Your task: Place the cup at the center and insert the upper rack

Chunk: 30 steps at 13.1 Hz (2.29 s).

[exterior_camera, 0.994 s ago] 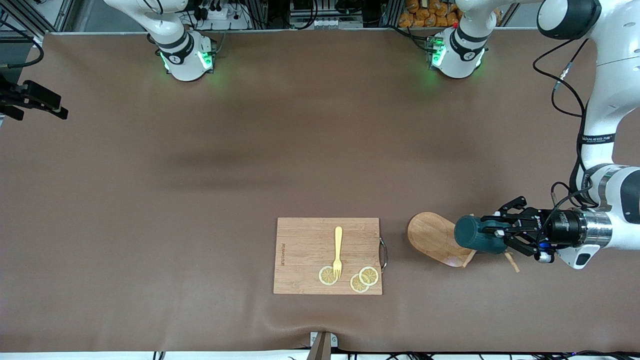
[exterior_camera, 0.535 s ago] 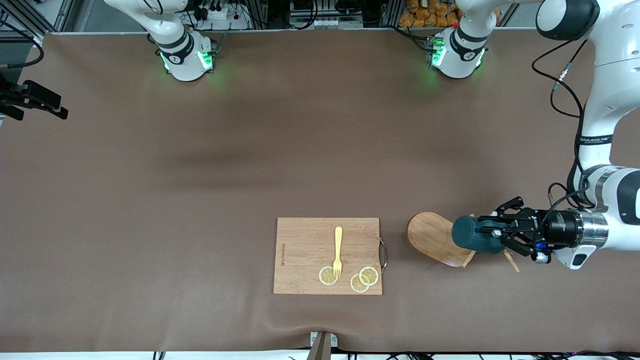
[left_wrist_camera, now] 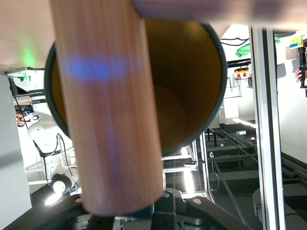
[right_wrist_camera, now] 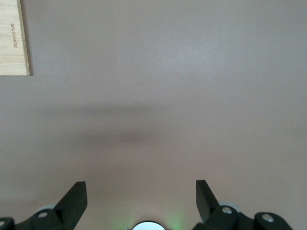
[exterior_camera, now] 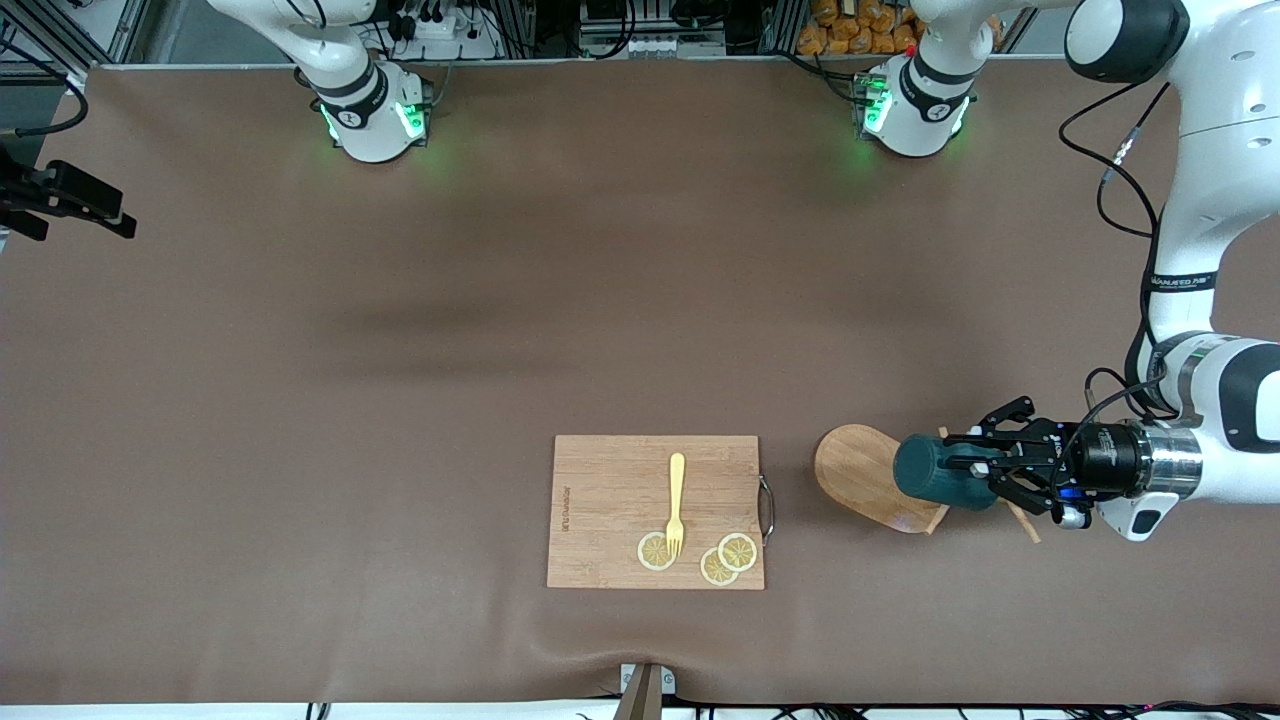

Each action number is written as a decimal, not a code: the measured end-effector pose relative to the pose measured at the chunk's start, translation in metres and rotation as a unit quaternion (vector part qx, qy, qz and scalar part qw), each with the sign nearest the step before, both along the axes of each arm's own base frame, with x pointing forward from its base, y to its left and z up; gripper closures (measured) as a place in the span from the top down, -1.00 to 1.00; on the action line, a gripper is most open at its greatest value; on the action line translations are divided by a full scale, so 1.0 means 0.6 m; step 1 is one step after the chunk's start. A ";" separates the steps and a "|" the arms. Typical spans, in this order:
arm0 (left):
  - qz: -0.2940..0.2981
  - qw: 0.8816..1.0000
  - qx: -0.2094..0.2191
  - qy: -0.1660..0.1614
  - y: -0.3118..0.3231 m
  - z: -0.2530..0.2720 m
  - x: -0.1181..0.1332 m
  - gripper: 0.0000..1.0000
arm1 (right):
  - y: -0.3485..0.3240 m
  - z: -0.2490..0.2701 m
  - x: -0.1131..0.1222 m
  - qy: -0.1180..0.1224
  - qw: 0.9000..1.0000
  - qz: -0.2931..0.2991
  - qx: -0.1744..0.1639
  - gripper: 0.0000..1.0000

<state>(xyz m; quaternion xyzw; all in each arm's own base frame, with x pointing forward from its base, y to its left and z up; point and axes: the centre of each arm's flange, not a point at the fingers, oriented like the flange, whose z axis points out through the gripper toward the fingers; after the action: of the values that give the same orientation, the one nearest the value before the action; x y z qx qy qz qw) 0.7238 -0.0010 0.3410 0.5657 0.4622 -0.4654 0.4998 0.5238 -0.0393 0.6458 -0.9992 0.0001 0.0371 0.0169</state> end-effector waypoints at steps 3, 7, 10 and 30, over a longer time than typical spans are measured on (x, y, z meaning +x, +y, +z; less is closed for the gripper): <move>0.001 1.000 -0.001 0.005 0.001 -0.011 0.000 -0.58 | 0.000 0.000 0.000 0.000 1.000 0.000 0.000 1.00; 0.001 1.000 -0.002 0.007 0.001 -0.019 0.000 -0.26 | 0.000 0.000 0.000 0.000 1.000 0.000 0.000 1.00; 0.003 1.000 -0.001 0.002 0.008 -0.012 0.003 0.44 | 0.001 0.000 0.000 0.000 1.000 0.000 0.000 1.00; -0.111 0.909 0.359 -0.182 -0.064 0.452 -0.143 1.00 | 0.000 0.004 -0.002 -0.003 1.000 0.002 -0.001 1.00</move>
<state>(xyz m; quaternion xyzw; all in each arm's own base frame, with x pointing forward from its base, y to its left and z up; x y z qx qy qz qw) 0.6378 -0.0391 0.6120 0.8292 0.4335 -0.2100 0.2836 0.5228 -0.0392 0.6483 -0.9993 -0.0015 0.0346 0.0163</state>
